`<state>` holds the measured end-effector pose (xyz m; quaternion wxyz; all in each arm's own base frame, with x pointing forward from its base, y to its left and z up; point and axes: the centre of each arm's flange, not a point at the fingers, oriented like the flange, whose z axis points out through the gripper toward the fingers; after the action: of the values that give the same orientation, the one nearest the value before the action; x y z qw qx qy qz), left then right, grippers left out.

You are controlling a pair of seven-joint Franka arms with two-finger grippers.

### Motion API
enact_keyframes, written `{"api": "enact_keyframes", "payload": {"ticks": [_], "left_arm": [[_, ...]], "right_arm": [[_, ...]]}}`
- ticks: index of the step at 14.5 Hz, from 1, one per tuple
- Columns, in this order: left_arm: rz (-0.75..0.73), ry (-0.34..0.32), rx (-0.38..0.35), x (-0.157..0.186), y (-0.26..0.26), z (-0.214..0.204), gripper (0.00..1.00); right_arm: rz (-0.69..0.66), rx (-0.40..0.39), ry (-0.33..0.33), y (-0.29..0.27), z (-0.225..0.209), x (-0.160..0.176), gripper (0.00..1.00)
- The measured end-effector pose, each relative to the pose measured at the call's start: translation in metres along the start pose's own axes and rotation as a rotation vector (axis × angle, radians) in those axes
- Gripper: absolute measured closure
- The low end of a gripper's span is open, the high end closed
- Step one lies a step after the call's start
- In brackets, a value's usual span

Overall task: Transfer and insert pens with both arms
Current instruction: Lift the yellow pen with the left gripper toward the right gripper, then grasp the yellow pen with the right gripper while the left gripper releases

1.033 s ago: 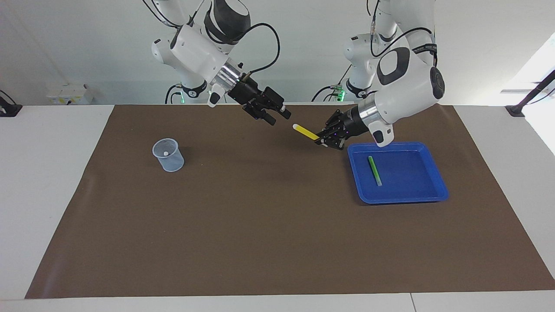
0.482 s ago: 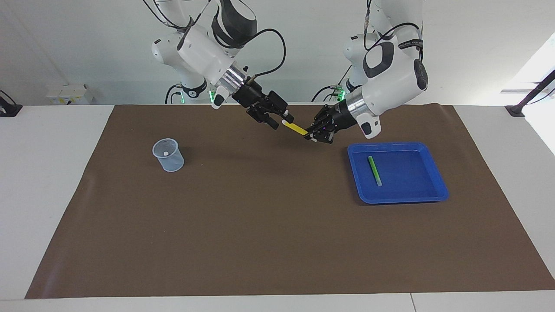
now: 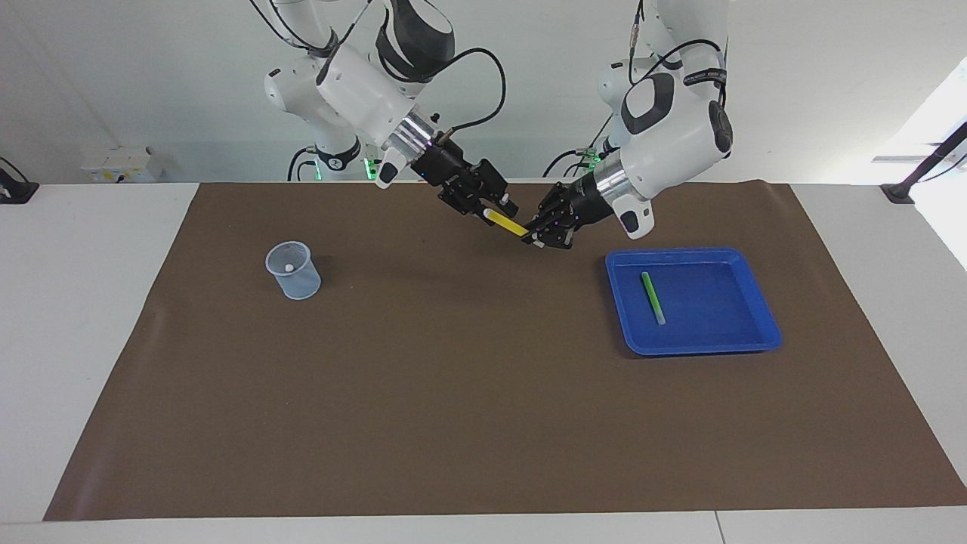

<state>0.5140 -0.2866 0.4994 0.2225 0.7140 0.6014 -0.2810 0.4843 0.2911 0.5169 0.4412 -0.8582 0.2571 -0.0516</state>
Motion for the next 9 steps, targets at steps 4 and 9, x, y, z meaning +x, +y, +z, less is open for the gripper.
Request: {"api": "enact_keyframes", "payload": {"ticks": [4,9], "left_arm": [[-0.012,-0.004,-0.019,0.0049,0.0021,-0.0096,0.83],[-0.01,-0.004,-0.015,0.003,0.0009,-0.007,0.83]], "right_arm": [[0.006,-0.014,-0.006,0.0061,0.0035,0.0029,0.81],[0.012,-0.023,-0.032,0.0072,0.0013,0.0069,0.81]]}}
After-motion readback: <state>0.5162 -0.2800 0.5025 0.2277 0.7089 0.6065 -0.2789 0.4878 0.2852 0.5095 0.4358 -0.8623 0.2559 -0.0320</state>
